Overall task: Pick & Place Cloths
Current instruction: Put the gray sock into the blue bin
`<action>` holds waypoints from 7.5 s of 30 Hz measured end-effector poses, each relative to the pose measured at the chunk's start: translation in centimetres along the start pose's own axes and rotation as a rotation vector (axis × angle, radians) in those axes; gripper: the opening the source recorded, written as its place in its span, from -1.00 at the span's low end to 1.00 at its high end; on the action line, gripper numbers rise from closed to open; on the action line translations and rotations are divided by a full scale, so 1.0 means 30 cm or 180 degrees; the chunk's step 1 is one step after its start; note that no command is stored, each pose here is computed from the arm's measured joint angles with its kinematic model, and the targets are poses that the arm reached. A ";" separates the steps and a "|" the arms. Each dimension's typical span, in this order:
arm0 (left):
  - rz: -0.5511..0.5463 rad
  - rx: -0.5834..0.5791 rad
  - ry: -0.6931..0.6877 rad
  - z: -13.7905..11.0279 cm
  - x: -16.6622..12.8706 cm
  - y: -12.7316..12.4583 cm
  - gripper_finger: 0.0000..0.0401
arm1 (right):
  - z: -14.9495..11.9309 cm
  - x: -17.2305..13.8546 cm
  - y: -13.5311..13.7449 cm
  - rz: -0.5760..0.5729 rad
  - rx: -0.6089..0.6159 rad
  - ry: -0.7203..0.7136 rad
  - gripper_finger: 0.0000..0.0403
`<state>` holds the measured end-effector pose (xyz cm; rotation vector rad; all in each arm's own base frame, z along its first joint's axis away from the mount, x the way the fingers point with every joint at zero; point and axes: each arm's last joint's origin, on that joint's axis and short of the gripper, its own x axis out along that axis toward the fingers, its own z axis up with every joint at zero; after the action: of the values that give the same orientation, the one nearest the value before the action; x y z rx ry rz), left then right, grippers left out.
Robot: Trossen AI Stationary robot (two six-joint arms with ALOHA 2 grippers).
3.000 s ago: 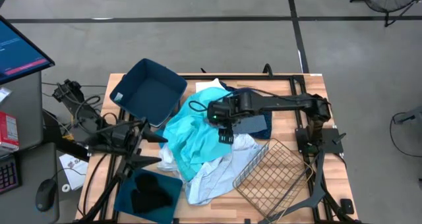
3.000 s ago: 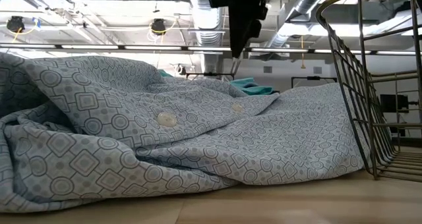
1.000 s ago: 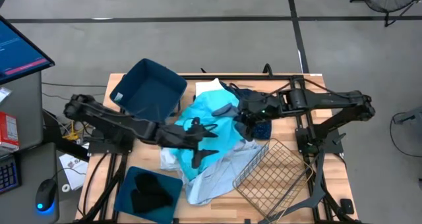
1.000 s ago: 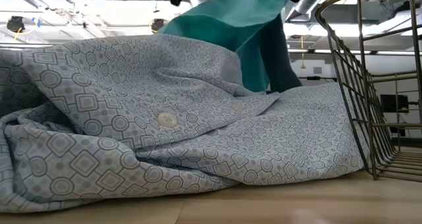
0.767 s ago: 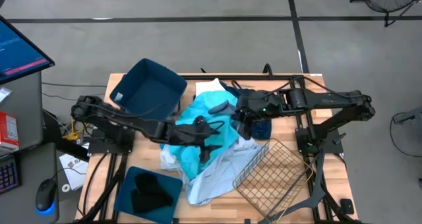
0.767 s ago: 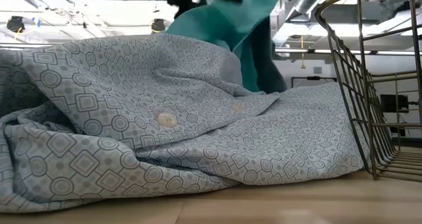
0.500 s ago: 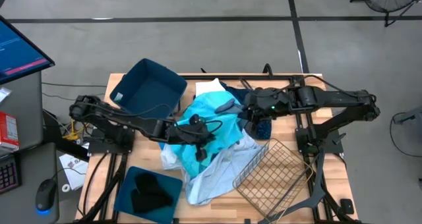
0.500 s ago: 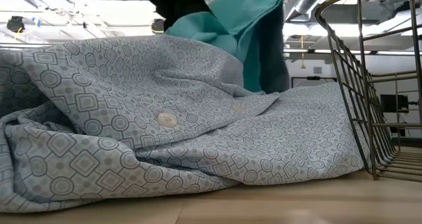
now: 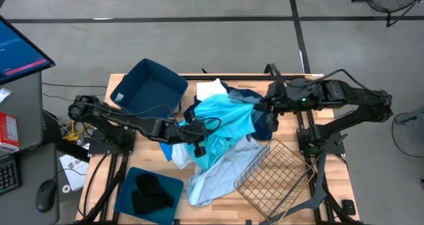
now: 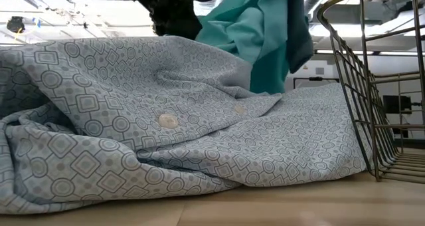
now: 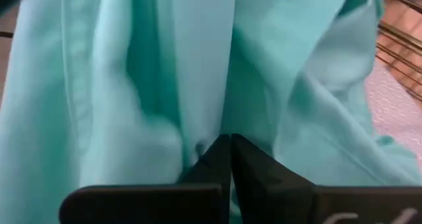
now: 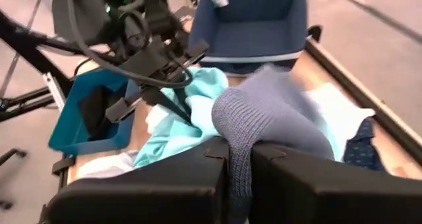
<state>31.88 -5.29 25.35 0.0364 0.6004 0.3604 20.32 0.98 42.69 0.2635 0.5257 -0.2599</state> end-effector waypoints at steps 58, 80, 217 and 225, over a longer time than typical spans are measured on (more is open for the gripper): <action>-0.0187 -0.0263 -0.0208 0.045 0.112 0.115 -1.00 | -0.068 0.159 0.090 -0.0233 -0.0265 0.0430 -0.84; -0.0642 -0.0370 -0.0202 0.070 -0.012 0.104 -0.85 | -0.145 0.121 0.062 -0.0587 -0.0091 0.1134 -0.61; -0.3019 -0.1562 0.0081 0.019 -0.721 0.037 -1.00 | 0.174 -0.053 0.247 0.1510 -0.0689 -0.0923 -0.77; -0.2662 -0.1246 0.1226 -0.117 -0.705 -0.095 -1.00 | 0.155 -0.033 0.245 0.1448 -0.0718 -0.0800 -0.77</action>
<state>14.66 -15.43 33.59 -0.6567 0.8561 -0.3445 23.90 6.58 48.40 0.1225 0.2323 0.2069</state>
